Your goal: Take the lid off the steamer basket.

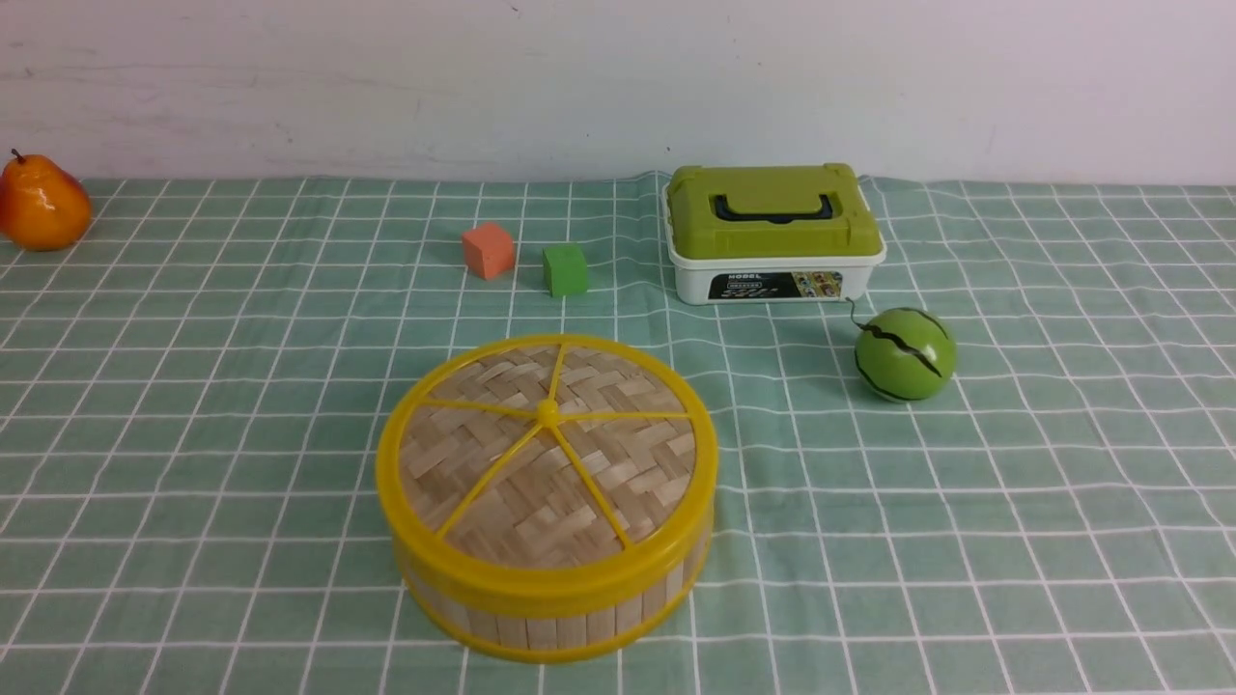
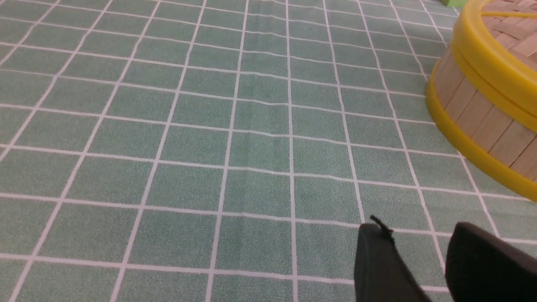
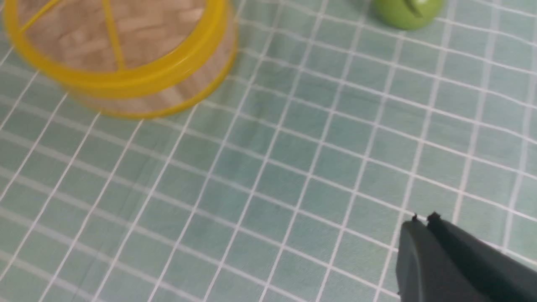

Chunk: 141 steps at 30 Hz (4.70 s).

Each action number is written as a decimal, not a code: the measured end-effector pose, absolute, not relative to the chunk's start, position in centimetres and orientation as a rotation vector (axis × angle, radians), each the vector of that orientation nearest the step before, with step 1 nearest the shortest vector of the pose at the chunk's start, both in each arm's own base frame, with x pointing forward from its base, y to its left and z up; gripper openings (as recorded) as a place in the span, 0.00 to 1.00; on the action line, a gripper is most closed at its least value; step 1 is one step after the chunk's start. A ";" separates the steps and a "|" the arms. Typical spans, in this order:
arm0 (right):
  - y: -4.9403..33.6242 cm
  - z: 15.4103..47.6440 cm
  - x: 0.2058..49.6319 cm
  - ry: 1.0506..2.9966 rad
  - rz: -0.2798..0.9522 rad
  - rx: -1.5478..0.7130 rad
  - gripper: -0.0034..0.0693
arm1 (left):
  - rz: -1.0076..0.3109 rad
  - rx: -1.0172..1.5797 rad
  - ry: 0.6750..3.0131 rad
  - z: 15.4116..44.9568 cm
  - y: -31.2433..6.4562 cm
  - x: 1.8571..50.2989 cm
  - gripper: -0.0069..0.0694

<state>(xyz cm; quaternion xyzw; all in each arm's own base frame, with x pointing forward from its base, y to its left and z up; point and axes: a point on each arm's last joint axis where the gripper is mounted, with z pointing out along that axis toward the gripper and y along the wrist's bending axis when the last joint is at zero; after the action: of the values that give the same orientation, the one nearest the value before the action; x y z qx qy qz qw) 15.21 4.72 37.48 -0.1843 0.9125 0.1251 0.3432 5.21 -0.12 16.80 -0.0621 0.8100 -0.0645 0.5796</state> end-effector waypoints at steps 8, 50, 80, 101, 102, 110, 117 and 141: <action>12.7 38.1 22.3 2.519 0.198 -0.922 0.05 | -0.151 -0.145 1.894 16.8 -0.1 5.2 0.40; 31.8 25.9 37.6 2.498 0.441 -1.012 0.30 | -0.151 -0.145 1.894 16.8 -0.1 5.2 0.40; 10.7 34.8 29.0 2.538 0.153 -0.624 0.16 | -0.151 -0.145 1.894 16.8 -0.1 5.2 0.40; 9.5 20.1 32.6 2.627 0.200 -0.383 0.25 | -0.151 -0.145 1.894 16.8 -0.1 5.2 0.40; 9.5 20.1 32.6 2.626 0.201 -0.382 0.27 | -0.151 -0.145 1.894 16.8 -0.1 5.2 0.40; 9.5 26.1 31.9 2.542 0.223 -0.406 0.44 | -0.151 -0.145 1.894 16.8 -0.1 5.2 0.40; 7.7 36.1 25.2 2.272 0.234 -0.406 0.29 | -0.151 -0.145 1.894 16.8 -0.1 5.2 0.40; 2.9 38.3 7.4 1.998 0.209 -0.412 0.01 | -0.151 -0.145 1.894 16.8 -0.1 5.2 0.40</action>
<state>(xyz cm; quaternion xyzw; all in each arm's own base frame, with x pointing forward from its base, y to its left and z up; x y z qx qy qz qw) 7.40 2.89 38.25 -0.1719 0.8328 0.0871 0.5189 5.21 -0.12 16.80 -0.0621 0.8100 -0.0645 0.5796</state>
